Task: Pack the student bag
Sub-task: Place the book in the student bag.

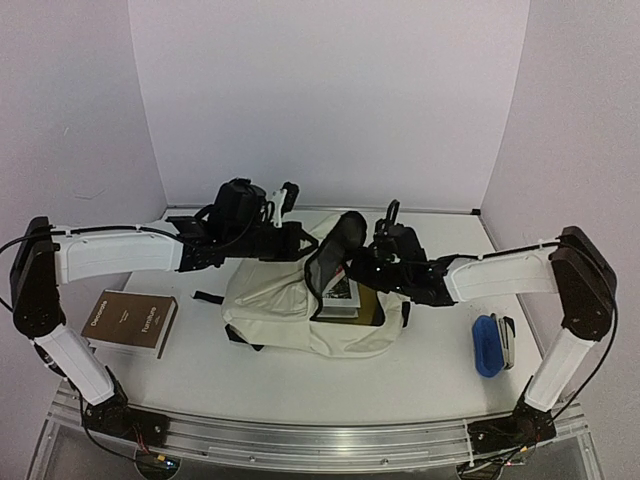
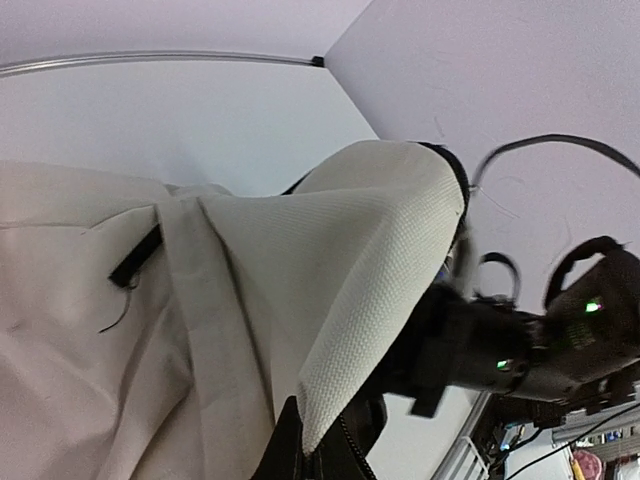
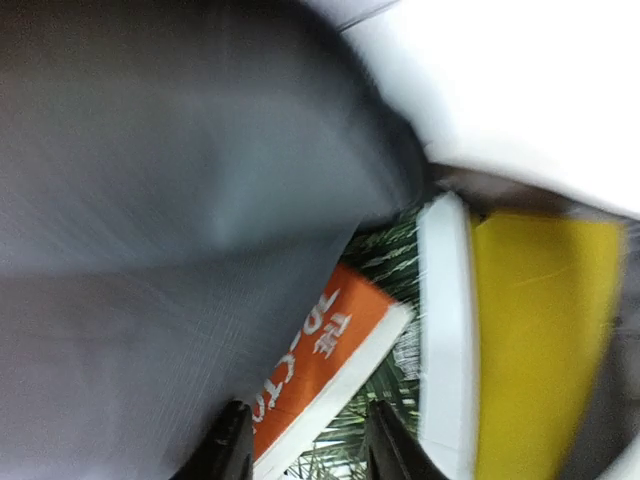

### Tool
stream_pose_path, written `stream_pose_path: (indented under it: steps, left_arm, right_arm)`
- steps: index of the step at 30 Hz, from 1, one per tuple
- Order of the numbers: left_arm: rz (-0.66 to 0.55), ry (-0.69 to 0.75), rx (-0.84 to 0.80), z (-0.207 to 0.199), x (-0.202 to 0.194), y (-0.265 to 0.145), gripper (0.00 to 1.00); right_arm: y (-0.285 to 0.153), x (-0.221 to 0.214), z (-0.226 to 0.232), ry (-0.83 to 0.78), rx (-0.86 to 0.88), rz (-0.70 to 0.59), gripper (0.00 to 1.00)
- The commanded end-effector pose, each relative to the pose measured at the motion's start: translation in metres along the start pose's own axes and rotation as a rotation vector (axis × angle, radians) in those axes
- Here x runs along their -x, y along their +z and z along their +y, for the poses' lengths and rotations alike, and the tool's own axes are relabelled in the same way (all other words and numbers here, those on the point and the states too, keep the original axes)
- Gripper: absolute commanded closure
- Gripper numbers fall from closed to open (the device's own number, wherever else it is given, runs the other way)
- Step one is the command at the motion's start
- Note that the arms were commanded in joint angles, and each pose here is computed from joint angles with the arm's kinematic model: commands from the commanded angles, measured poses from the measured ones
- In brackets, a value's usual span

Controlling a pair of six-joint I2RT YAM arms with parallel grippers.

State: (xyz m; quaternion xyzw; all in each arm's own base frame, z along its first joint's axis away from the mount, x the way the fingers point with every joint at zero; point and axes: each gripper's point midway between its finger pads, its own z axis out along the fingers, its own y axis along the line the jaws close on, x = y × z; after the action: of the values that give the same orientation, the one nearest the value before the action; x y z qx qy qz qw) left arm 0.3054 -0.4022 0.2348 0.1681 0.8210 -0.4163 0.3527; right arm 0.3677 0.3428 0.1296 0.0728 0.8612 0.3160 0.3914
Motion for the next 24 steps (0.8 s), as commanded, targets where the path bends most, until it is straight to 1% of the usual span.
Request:
stream_pose_path:
  steps: [1,5,6,8,11,17,20,22,24]
  left_arm:
    - [-0.077,-0.133,0.107,0.037,0.013,-0.028,1.00]
    - [-0.065,-0.238,0.181,0.073,-0.002,-0.037,1.00]
    - [-0.062,-0.258,0.194,0.079,-0.005,-0.039,0.98]
    - [-0.053,-0.289,0.221,0.092,-0.014,-0.041,0.90]
    - [-0.040,-0.331,0.256,0.107,-0.025,-0.043,0.82]
    - [-0.022,-0.348,0.285,0.118,-0.033,-0.044,0.65]
    - [-0.022,-0.326,0.283,0.116,-0.031,-0.051,0.50]
    - [-0.027,-0.272,0.218,0.100,-0.025,-0.058,0.38]
    - [-0.018,-0.212,0.187,0.090,-0.023,-0.067,0.25]
  right_arm:
    - [-0.041,0.037,-0.013,-0.037,-0.123,-0.138,0.57]
    - [-0.072,0.056,-0.021,-0.042,-0.168,-0.198,0.46]
    - [-0.079,0.060,-0.022,-0.043,-0.179,-0.212,0.43]
    - [-0.091,0.069,-0.026,-0.044,-0.198,-0.237,0.39]
    - [-0.104,0.079,-0.032,-0.043,-0.222,-0.269,0.35]
    - [-0.118,0.088,-0.037,-0.040,-0.244,-0.293,0.30]
    - [-0.123,0.090,-0.038,-0.037,-0.247,-0.300,0.27]
    - [-0.127,0.091,-0.041,-0.035,-0.256,-0.313,0.25]
    - [-0.132,0.094,-0.046,-0.036,-0.275,-0.331,0.22]
